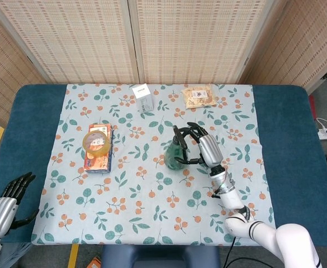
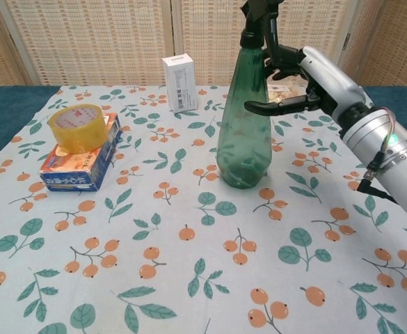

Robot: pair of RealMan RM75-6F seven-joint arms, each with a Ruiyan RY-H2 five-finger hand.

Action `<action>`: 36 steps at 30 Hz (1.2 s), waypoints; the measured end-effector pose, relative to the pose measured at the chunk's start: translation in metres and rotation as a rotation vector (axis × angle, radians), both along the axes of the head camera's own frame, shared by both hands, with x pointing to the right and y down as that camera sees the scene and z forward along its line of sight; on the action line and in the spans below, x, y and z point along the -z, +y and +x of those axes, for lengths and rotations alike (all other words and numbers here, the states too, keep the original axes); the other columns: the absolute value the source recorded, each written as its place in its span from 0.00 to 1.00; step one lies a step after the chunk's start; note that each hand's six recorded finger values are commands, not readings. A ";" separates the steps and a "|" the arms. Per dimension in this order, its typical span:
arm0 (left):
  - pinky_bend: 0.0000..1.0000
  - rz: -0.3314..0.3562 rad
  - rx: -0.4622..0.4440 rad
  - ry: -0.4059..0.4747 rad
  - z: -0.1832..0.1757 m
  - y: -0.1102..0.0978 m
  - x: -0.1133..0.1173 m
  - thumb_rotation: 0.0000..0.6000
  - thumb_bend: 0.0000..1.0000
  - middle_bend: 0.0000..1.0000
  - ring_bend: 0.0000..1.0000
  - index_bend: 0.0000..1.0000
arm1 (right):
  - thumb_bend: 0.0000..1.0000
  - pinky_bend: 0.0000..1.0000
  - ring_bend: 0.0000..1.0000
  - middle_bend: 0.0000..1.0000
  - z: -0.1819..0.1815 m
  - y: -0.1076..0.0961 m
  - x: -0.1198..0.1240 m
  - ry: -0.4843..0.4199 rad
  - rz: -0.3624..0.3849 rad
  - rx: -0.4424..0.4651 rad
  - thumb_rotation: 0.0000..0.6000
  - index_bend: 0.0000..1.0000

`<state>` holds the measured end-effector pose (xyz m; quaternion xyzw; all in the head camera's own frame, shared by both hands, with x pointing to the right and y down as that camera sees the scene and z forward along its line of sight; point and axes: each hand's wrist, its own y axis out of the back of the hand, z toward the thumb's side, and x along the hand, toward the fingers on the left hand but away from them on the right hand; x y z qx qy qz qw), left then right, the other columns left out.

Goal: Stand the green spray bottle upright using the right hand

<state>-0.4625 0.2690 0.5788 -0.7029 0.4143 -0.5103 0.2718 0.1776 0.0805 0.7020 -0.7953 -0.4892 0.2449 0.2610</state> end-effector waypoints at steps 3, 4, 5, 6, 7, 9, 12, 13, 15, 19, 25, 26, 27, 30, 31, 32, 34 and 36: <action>0.07 0.001 -0.001 0.002 0.000 0.001 0.000 1.00 0.26 0.00 0.00 0.00 | 0.00 0.19 0.08 0.33 0.002 -0.001 0.004 0.000 0.003 0.000 1.00 0.13; 0.07 0.001 -0.002 0.002 0.000 0.001 0.001 1.00 0.26 0.00 0.00 0.00 | 0.00 0.17 0.07 0.31 0.003 -0.001 0.005 0.002 0.002 0.000 1.00 0.09; 0.07 0.002 -0.003 0.003 0.001 0.001 0.001 1.00 0.26 0.00 0.00 0.00 | 0.00 0.15 0.05 0.28 0.004 -0.001 0.005 0.006 -0.002 0.002 1.00 0.06; 0.07 0.003 -0.004 0.003 0.001 0.001 0.001 1.00 0.26 0.00 0.00 0.00 | 0.00 0.12 0.03 0.25 0.006 0.000 0.005 0.015 -0.010 0.007 1.00 0.02; 0.07 0.004 -0.005 0.003 0.001 0.001 0.001 1.00 0.26 0.00 0.00 0.00 | 0.00 0.09 0.01 0.22 0.007 0.000 0.004 0.022 -0.019 0.012 1.00 0.00; 0.07 0.005 -0.006 0.003 0.001 0.002 0.002 1.00 0.26 0.00 0.00 0.00 | 0.00 0.04 0.00 0.17 0.011 0.002 0.003 0.043 -0.040 0.025 1.00 0.00; 0.07 0.007 -0.007 0.002 0.001 0.002 0.002 1.00 0.26 0.00 0.00 0.00 | 0.00 0.01 0.00 0.12 0.018 0.004 0.003 0.089 -0.065 0.038 1.00 0.00; 0.07 0.007 -0.007 0.000 0.001 0.002 0.002 1.00 0.26 0.00 0.00 0.00 | 0.00 0.00 0.00 0.10 0.021 0.004 0.002 0.107 -0.072 0.042 1.00 0.00; 0.07 0.007 -0.006 -0.002 0.001 0.002 0.002 1.00 0.26 0.00 0.00 0.00 | 0.00 0.00 0.00 0.07 0.028 0.006 0.003 0.156 -0.089 0.055 1.00 0.00; 0.07 0.008 -0.010 -0.006 0.001 0.003 0.002 1.00 0.26 0.00 0.00 0.00 | 0.00 0.00 0.00 0.04 0.046 0.011 0.008 0.271 -0.126 0.097 1.00 0.00; 0.07 0.007 -0.014 -0.012 0.001 0.003 0.002 1.00 0.26 0.00 0.00 0.00 | 0.00 0.00 0.00 0.03 0.096 0.020 0.028 0.595 -0.154 0.202 1.00 0.00; 0.07 0.006 -0.014 -0.013 0.001 0.004 0.001 1.00 0.26 0.00 0.00 0.00 | 0.00 0.00 0.00 0.03 0.106 0.023 0.032 0.658 -0.151 0.218 1.00 0.00; 0.07 0.005 -0.013 -0.014 0.000 0.004 0.001 1.00 0.26 0.00 0.00 0.00 | 0.00 0.00 0.00 0.03 0.120 0.029 0.037 0.745 -0.143 0.234 1.00 0.00; 0.07 0.004 -0.006 -0.016 -0.001 0.004 0.002 1.00 0.26 0.00 0.00 0.00 | 0.00 0.00 0.00 0.03 0.162 0.048 0.052 0.957 -0.119 0.238 1.00 0.00; 0.07 0.004 -0.002 -0.015 -0.002 0.004 0.002 1.00 0.26 0.00 0.00 0.00 | 0.00 0.00 0.00 0.03 0.172 0.052 0.056 1.007 -0.109 0.232 1.00 0.00; 0.07 0.004 0.001 -0.014 -0.002 0.004 0.002 1.00 0.26 0.00 0.00 0.00 | 0.00 0.00 0.00 0.03 0.181 0.057 0.059 1.050 -0.100 0.227 1.00 0.00; 0.07 0.007 0.002 -0.014 -0.002 0.004 0.003 1.00 0.26 0.00 0.00 0.00 | 0.00 0.00 0.00 0.03 0.200 0.067 0.065 1.123 -0.089 0.204 1.00 0.00; 0.07 0.010 -0.003 -0.016 -0.001 0.005 0.004 1.00 0.26 0.00 0.00 0.00 | 0.00 0.00 0.00 0.03 0.220 0.079 0.071 1.161 -0.091 0.159 1.00 0.00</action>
